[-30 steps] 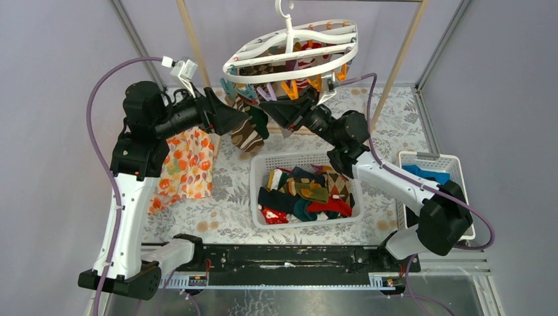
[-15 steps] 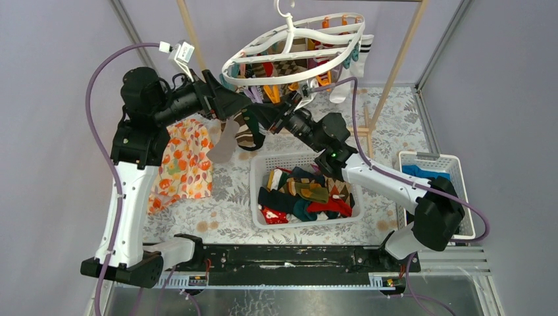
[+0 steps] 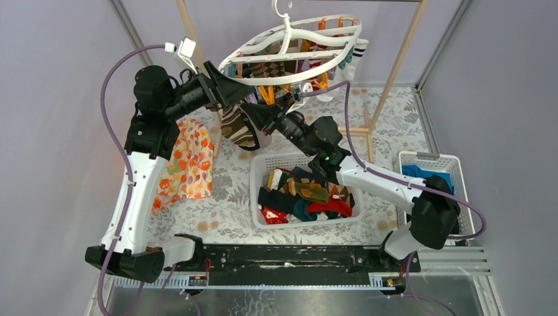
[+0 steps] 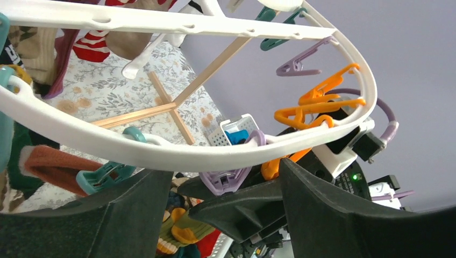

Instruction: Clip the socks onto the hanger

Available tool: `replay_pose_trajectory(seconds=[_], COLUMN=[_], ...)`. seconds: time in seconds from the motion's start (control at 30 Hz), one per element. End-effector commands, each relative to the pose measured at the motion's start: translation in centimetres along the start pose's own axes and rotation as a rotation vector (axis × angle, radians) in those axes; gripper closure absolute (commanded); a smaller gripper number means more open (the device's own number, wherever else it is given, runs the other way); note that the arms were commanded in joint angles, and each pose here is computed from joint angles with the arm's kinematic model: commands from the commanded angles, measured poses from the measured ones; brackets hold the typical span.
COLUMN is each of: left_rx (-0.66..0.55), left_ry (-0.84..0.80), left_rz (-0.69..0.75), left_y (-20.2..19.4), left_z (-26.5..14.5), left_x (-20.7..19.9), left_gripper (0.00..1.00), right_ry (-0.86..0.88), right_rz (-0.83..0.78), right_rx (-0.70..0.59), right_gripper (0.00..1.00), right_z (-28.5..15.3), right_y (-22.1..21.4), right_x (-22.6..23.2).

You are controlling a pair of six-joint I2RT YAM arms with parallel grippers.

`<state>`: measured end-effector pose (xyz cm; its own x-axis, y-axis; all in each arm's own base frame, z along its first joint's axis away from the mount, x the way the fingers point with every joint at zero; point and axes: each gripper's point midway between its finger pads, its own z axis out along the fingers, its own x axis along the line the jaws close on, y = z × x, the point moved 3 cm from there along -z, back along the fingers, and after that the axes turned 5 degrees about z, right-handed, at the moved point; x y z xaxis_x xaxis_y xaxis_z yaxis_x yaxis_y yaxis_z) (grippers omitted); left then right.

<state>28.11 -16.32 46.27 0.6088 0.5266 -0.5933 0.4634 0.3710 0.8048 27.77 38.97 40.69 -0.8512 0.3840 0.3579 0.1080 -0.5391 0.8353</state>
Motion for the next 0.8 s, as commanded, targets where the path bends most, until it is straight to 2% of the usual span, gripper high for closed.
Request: replay_pose_trajectory(seconds=[0.0,0.4,0.53,0.67,0.77], left_rx=[-0.046,-0.028,-0.037,-0.044,-0.048], left_ry=[-0.063,-0.048,-0.039,-0.007,0.003], left_rz=[0.006,-0.032,-0.029,-0.021,-0.011], left_y=[1.4,0.7,1.0,1.1,1.3], left_z=[0.6,1.0,1.1,1.1,1.1], left_x=[-1.2,-0.4,-0.3,0.2,0.2], left_gripper=[0.24,0.37,0.52,0.74,0.85], right_ry=[0.009,0.002,0.005,-0.007,-0.065], right_rz=[-0.037,-0.051,-0.049,-0.053,-0.062], right_rx=[-0.056,-0.038,-0.028,-0.016,-0.016], right_gripper=[1.00,1.00,1.00,0.99,0.73], right_z=[0.9,1.6,1.7,1.3,0.4], right_y=[1.8,1.1,0.7,0.6,0.7], right_x=[1.1,1.5,1.7,1.5,0.7])
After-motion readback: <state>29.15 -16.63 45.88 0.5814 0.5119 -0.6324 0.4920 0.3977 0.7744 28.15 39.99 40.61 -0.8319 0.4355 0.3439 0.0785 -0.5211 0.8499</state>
